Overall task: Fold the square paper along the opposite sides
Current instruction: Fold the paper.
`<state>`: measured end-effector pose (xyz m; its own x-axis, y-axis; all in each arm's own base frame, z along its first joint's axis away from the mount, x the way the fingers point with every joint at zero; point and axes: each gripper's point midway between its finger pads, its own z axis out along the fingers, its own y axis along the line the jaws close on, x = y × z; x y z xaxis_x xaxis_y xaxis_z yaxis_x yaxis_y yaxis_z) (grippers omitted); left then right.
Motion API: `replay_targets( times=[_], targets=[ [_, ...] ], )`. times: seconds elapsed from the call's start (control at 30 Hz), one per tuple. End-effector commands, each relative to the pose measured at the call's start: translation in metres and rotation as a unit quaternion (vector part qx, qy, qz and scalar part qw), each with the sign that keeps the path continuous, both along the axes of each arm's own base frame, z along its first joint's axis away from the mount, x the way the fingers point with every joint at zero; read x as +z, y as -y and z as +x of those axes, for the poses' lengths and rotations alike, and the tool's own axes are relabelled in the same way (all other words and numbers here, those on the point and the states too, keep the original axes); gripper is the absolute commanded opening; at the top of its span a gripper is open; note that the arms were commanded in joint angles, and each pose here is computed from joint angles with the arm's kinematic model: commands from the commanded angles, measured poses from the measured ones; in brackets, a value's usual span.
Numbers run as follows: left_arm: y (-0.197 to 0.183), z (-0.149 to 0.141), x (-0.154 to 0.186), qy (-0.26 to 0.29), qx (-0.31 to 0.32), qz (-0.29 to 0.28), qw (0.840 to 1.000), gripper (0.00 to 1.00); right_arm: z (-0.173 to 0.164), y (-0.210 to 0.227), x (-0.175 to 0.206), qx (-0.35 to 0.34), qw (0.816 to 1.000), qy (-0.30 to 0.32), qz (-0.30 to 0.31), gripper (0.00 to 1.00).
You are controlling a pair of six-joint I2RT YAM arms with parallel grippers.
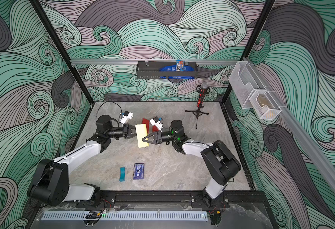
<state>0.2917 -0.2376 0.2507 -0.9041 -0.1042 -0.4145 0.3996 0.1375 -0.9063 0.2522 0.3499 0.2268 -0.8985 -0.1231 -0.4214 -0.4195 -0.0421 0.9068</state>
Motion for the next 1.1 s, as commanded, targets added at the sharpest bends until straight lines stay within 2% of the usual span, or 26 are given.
replay_targets(
  times=[0.0,0.7,1.07],
  targets=[
    [-0.0010,-0.0016,0.0188,0.030,-0.004,-0.008,0.999,0.00,-0.0019,-0.0025,0.0051,0.010,1.000,0.012,0.008,0.26],
    [-0.0020,-0.0033,0.0175,0.032,-0.002,-0.007,0.999,0.00,0.0041,-0.0044,0.0065,-0.004,1.000,0.005,0.011,0.24],
    [-0.0025,-0.0041,0.0163,0.032,0.000,-0.004,0.999,0.00,0.0061,-0.0044,0.0073,-0.009,1.000,0.003,0.013,0.27]
  ],
)
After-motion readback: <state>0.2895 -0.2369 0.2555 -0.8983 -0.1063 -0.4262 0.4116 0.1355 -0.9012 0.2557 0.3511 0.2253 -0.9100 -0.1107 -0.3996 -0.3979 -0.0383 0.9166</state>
